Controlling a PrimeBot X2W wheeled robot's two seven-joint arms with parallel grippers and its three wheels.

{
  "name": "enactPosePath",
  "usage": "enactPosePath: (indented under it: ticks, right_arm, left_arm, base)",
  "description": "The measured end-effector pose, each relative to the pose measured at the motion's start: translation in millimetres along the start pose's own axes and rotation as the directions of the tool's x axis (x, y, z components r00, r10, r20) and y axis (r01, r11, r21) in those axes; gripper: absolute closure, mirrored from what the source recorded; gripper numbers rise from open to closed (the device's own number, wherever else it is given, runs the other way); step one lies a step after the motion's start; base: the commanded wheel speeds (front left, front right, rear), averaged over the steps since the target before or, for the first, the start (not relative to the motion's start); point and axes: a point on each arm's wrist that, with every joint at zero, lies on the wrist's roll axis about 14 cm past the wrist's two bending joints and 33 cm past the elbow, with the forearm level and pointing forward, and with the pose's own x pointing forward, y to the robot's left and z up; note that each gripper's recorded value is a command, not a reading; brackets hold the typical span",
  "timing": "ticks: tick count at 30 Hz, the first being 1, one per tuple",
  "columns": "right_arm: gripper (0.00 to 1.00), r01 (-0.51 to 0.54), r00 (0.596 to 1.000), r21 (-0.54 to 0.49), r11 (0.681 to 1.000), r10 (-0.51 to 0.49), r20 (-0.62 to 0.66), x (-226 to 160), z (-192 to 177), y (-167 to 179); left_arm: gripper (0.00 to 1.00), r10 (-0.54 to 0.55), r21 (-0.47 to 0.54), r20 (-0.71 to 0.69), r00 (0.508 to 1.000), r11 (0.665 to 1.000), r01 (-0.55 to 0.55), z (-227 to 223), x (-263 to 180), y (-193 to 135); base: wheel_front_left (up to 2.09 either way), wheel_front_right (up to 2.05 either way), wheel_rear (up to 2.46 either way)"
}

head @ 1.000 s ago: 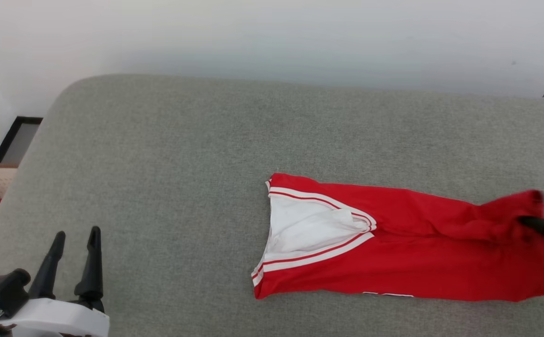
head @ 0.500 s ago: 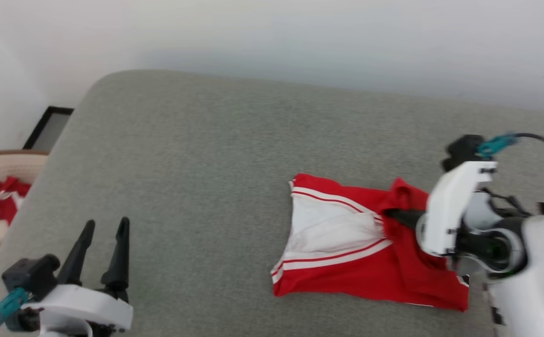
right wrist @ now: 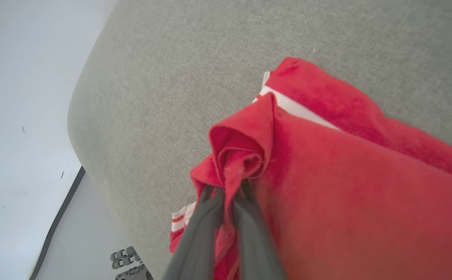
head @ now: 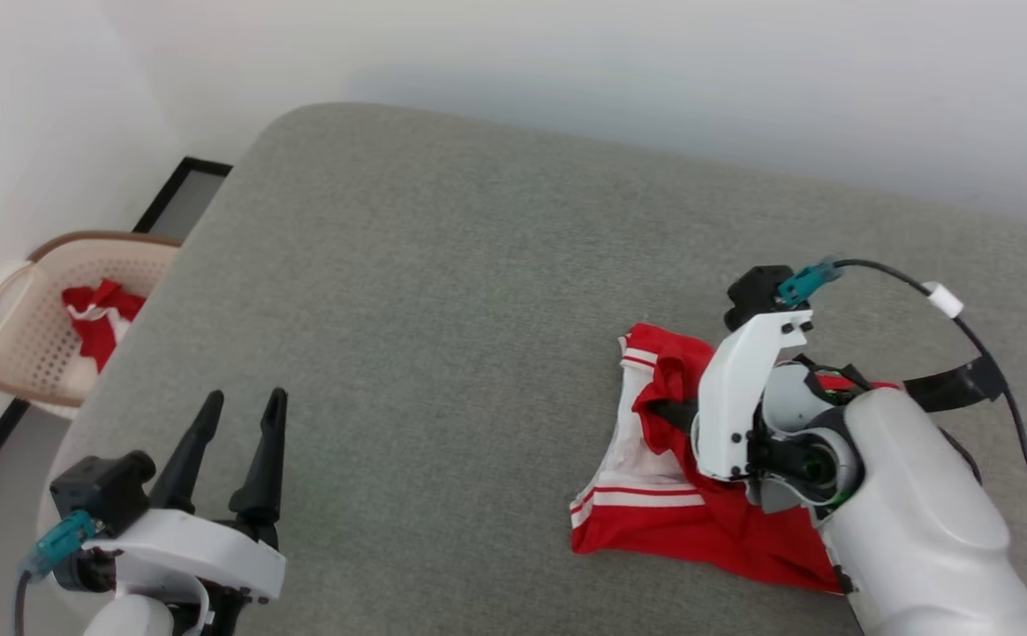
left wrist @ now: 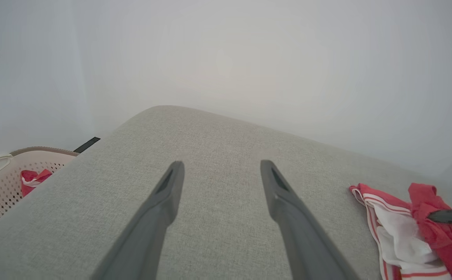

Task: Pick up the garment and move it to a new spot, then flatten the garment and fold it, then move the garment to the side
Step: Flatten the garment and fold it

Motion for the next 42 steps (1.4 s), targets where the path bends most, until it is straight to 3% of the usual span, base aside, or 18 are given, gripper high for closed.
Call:
enactPosePath:
  ticks: [5,7,8,9,18,28,34,42]
  right_arm:
    - [0.99,0.022,1.000,-0.024,0.999,-0.023,-0.008,16.3,-2.2,-3.2]
    - [0.48,0.027,1.000,-0.040,0.999,-0.027,-0.004,19.4,-1.7,-3.2]
    - [0.04,0.024,1.000,-0.044,0.999,-0.024,-0.003,20.5,-0.6,-1.6]
    - [0.00,0.019,1.000,-0.047,0.999,-0.019,0.000,20.9,0.8,0.3]
    - [0.00,-0.032,0.997,-0.088,0.996,0.038,0.061,9.7,16.2,19.2]
    - [0.00,0.049,0.951,-0.091,0.995,-0.018,0.310,-46.9,46.2,-23.2]
    - [0.00,0.143,0.873,-0.067,0.987,-0.094,0.479,-94.7,52.9,-58.4]
    - [0.00,0.312,0.709,0.010,0.950,-0.240,0.664,-174.8,43.2,-111.1]
  left_arm:
    - [0.00,0.014,-0.004,-0.007,1.000,1.000,-0.014,-2.7,-0.7,4.3]
    - [0.00,0.015,-0.004,-0.012,1.000,1.000,-0.015,-4.1,-0.4,5.2]
    - [0.00,0.016,-0.004,-0.014,1.000,1.000,-0.016,-5.0,-0.3,5.7]
    - [0.00,0.015,-0.004,-0.013,1.000,1.000,-0.016,-5.2,-0.1,6.0]
    - [0.00,-0.002,-0.005,-0.003,1.000,1.000,0.002,-2.7,9.1,2.4]
    - [0.00,-0.055,0.004,-0.002,0.999,0.999,0.055,-3.0,22.7,-11.9]
    - [0.00,-0.086,0.014,-0.008,0.996,0.996,0.086,-5.8,28.5,-22.1]
    - [0.00,-0.131,0.027,-0.019,0.991,0.991,0.131,-10.3,34.0,-38.2]
  base:
    - [0.00,0.00,0.00]
    - [0.00,0.00,0.00]
    - [0.00,0.00,0.00]
    - [0.00,0.00,0.00]
    - [0.00,0.00,0.00]
    - [0.00,0.00,0.00]
    - [0.00,0.00,0.00]
    - [0.00,0.00,0.00]
